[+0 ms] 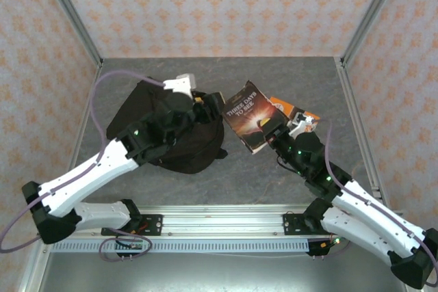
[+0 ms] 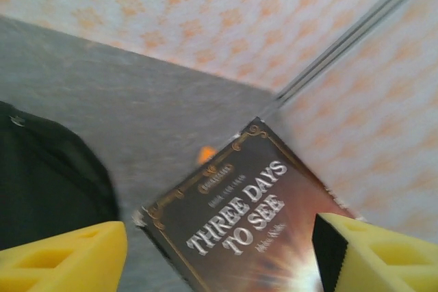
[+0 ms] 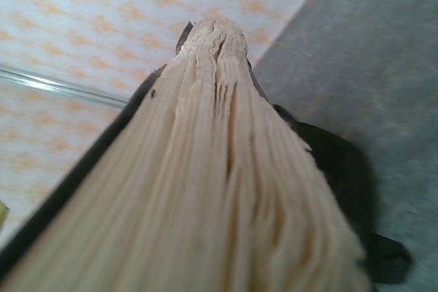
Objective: Pack the student bag
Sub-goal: Open the student bag at the middle-left of the table.
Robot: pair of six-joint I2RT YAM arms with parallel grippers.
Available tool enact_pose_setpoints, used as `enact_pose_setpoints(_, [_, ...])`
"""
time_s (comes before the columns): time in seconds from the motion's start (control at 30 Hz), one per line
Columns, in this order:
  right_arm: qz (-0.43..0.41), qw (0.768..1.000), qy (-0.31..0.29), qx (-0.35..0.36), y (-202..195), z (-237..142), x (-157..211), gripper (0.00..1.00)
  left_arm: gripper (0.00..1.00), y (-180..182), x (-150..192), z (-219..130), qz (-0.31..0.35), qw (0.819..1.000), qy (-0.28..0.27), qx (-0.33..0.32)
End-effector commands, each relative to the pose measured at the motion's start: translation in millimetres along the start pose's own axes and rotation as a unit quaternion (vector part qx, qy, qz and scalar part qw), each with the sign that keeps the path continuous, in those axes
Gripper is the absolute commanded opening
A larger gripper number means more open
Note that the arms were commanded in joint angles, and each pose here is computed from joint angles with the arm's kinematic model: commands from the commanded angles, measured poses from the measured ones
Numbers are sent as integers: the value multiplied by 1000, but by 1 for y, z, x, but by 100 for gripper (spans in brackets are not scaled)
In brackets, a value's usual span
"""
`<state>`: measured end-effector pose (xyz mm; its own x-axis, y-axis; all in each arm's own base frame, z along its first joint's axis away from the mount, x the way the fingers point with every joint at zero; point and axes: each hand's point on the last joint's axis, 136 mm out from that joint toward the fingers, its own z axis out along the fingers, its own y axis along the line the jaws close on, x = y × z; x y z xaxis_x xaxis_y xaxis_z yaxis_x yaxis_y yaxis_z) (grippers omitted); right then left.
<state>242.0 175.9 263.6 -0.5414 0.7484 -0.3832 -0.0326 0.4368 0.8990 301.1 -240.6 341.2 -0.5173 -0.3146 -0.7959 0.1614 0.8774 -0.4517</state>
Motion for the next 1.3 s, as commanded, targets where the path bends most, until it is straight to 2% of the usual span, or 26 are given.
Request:
enact_pose_setpoints(0.0, [-30,999,-2,40,-10,-11,-5,0,78,69,79,7,222,949,179,-134])
enact_pose_setpoints(0.17, [-63,993,-8,99,-37,-24,-9,0,80,71,119,19,265,921,263,-111])
enact_pose_setpoints(0.27, [-102,983,-47,144,-46,-46,-30,0,80,70,132,25,278,909,291,-108])
enact_pose_setpoints(0.4, [-140,976,-70,150,-42,-64,-45,0,80,68,144,32,298,897,308,-110])
enact_pose_setpoints(0.57, [-166,972,-64,157,-44,-65,-44,0,80,70,157,43,319,882,322,-131])
enact_pose_setpoints(0.73, [-178,971,-45,150,-44,-59,-37,0,76,85,147,53,352,867,298,-189])
enact_pose_setpoints(0.8, [-181,971,-41,149,-43,-58,-36,0,70,88,146,57,361,861,296,-202])
enact_pose_setpoints(0.87, [-184,971,-37,145,-41,-57,-35,0,60,90,147,61,368,855,297,-212])
enact_pose_setpoints(0.93, [-188,971,-32,141,-39,-56,-34,0,40,91,145,64,374,851,293,-222])
enact_pose_setpoints(1.03, [-192,971,-23,137,-35,-55,-31,0,1,90,135,63,378,853,278,-229])
enact_pose_setpoints(1.13, [-197,973,1,122,-30,-51,-22,0,0,87,116,53,373,862,253,-234])
enact_pose_setpoints(1.27, [-190,977,60,69,-12,-41,1,0,0,82,85,30,337,892,200,-224])
